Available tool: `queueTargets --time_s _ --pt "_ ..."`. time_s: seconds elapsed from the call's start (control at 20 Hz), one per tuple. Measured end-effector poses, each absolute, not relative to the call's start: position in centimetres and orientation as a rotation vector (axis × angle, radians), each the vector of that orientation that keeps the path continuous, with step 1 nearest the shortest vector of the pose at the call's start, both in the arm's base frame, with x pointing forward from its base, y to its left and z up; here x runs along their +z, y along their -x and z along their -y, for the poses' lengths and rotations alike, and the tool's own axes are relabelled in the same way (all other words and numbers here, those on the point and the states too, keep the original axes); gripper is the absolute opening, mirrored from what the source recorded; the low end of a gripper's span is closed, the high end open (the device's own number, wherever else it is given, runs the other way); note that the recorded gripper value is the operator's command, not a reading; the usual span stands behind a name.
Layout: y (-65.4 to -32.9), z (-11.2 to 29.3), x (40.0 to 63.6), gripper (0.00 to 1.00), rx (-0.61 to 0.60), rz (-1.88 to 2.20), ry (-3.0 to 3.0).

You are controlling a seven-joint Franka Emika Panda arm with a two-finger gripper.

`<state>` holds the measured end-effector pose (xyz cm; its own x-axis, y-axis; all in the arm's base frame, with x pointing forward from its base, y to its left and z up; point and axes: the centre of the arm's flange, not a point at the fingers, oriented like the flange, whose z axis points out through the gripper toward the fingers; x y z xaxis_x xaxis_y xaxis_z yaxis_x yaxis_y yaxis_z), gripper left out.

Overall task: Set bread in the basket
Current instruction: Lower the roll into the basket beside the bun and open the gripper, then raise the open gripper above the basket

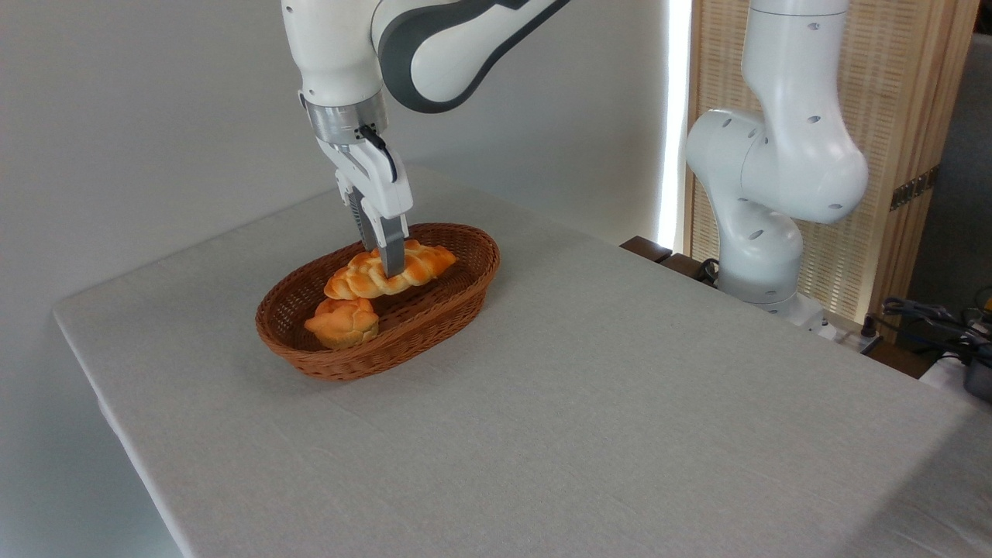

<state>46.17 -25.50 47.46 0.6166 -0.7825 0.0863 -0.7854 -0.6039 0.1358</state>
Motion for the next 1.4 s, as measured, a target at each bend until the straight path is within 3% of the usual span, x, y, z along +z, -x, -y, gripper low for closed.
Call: queueTargets --time_s 0.5,0.8,0.95,1.05,1.4 --pt "-46.5 24.4 48.6 1.0 0.063 1.287 -2.698" --pt "-48.4 19.8 53.8 1.0 0.103 1.287 -2.688" --pt "-49.1 15.3 57.3 1.0 0.068 1.368 -2.634" --pt "-50.0 11.6 59.5 1.0 0.11 1.42 -2.624" --pt "-52.3 5.7 62.3 1.0 0.183 1.38 -2.723"
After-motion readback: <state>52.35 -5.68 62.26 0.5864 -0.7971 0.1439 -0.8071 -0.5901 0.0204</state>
